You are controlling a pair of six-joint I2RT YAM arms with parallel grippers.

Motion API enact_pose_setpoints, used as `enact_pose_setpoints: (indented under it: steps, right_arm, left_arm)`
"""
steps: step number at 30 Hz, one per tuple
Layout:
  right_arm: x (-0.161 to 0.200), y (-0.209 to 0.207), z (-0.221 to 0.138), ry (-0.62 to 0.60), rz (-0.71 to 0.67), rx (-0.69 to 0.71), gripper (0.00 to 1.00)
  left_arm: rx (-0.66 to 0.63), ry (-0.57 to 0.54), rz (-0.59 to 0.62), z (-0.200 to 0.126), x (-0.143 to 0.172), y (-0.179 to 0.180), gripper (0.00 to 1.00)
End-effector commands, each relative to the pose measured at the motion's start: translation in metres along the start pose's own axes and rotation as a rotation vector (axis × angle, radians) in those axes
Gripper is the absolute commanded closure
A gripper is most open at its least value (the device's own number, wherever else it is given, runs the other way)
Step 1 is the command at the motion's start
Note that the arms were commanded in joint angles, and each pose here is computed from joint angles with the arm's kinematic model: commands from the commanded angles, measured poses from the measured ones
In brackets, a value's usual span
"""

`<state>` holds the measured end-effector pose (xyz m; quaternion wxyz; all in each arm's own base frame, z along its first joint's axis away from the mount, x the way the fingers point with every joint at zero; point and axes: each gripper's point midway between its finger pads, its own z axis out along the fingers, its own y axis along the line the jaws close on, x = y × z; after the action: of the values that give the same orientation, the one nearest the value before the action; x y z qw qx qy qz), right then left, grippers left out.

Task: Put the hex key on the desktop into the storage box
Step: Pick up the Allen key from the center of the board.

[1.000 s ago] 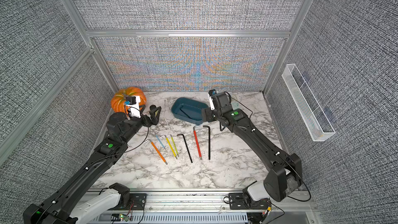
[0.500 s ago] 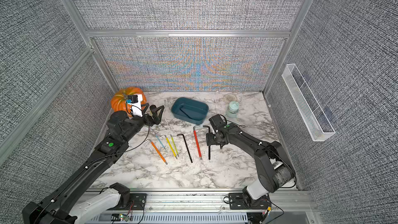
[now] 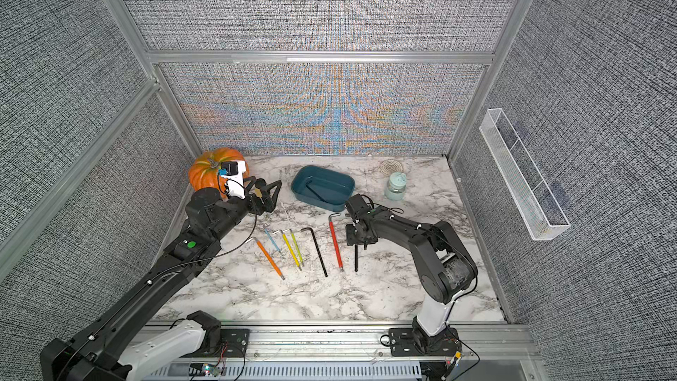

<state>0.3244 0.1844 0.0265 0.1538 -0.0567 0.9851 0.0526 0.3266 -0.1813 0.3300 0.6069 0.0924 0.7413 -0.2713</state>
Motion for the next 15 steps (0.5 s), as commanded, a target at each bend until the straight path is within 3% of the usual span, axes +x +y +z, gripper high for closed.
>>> enact_pose_setpoints:
  steps: [1, 11, 15]
  right_arm:
    - [0.001, -0.003, 0.005, 0.005, 0.007, 0.026, 0.47]
    - [0.016, -0.004, 0.012, 0.04, -0.017, 0.057, 0.81]
    - [0.022, -0.01, 0.008, 0.051, -0.043, 0.071, 1.0]
  left_arm:
    - [-0.012, -0.021, 0.027, -0.002, -0.007, 0.001, 0.0]
    - [-0.053, -0.031, 0.045, -0.009, -0.005, 0.009, 0.0]
    - [-0.057, -0.064, 0.045, -0.015, -0.012, 0.008, 0.0]
